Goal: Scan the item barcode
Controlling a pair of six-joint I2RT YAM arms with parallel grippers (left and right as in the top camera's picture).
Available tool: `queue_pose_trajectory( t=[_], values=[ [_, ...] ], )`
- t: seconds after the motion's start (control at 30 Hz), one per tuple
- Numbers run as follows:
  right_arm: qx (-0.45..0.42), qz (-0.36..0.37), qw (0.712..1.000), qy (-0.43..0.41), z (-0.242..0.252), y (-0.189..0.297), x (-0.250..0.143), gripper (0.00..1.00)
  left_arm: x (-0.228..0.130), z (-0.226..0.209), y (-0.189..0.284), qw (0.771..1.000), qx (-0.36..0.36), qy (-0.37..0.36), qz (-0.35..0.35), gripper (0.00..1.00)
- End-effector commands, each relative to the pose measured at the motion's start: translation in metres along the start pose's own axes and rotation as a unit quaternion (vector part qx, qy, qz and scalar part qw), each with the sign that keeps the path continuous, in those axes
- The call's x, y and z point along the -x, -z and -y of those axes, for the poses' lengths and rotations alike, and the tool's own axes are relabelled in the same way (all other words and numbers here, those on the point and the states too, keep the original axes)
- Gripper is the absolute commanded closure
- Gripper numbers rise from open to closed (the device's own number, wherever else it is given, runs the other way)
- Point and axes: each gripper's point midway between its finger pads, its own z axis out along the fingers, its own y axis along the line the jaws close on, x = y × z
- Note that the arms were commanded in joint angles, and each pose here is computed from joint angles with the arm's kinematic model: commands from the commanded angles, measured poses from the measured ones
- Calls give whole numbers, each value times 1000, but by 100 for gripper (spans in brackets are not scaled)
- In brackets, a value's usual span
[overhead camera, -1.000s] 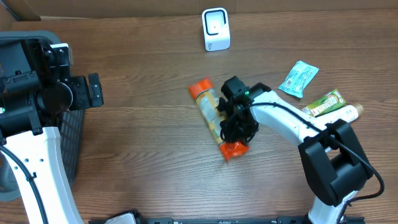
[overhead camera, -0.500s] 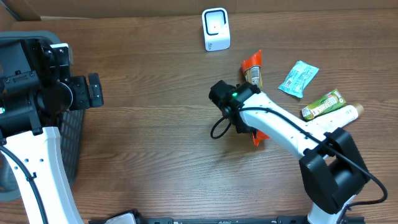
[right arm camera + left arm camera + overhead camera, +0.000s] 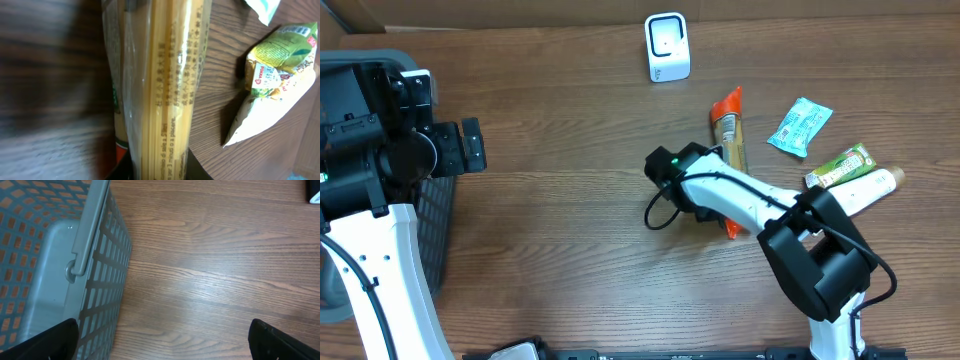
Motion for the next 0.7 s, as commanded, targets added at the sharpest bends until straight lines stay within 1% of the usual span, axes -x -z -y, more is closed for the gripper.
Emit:
queue_pose_trajectory(
  t=[0.0, 0.07, 0.17, 0.23, 0.27, 0.37, 0.4, 0.47, 0.5, 0.57, 0.6, 0.67],
  values=[
    [21, 23, 998, 55, -26, 18, -4, 84, 2, 0, 2, 1000, 1, -9, 4, 1],
    [44, 32, 995, 88, -45, 27, -10, 69, 2, 0, 2, 1000, 1, -9, 4, 0],
    [61, 51, 990, 119, -64, 39, -14, 51, 2, 0, 2, 1000, 1, -9, 4, 0],
    [67, 65, 986, 136, -74, 46, -17, 46, 2, 0, 2, 1000, 1, -9, 4, 1],
    [69, 68, 986, 133, -75, 48, -16, 46, 2, 0, 2, 1000, 1, -9, 4, 0],
    [76, 66, 990, 95, -67, 58, -9, 43, 2, 0, 2, 1000, 1, -9, 4, 0],
    [86, 70, 992, 60, -54, 67, 3, 39, 2, 0, 2, 1000, 1, -9, 4, 0],
    [104, 76, 992, 17, -36, 79, 17, 37, 2, 0, 2, 1000, 1, -9, 4, 0],
    [119, 78, 990, -2, -26, 86, 25, 31, 2, 0, 2, 1000, 1, -9, 4, 0],
    [150, 77, 985, -41, -6, 94, 36, 9, 2, 0, 2, 1000, 1, -9, 4, 0],
    [162, 75, 982, -55, 2, 95, 41, 3, 2, 0, 2, 1000, 1, -9, 4, 0],
    [195, 63, 977, -63, 15, 91, 48, 2, 2, 0, 2, 1000, 1, -9, 4, 1]
  ],
)
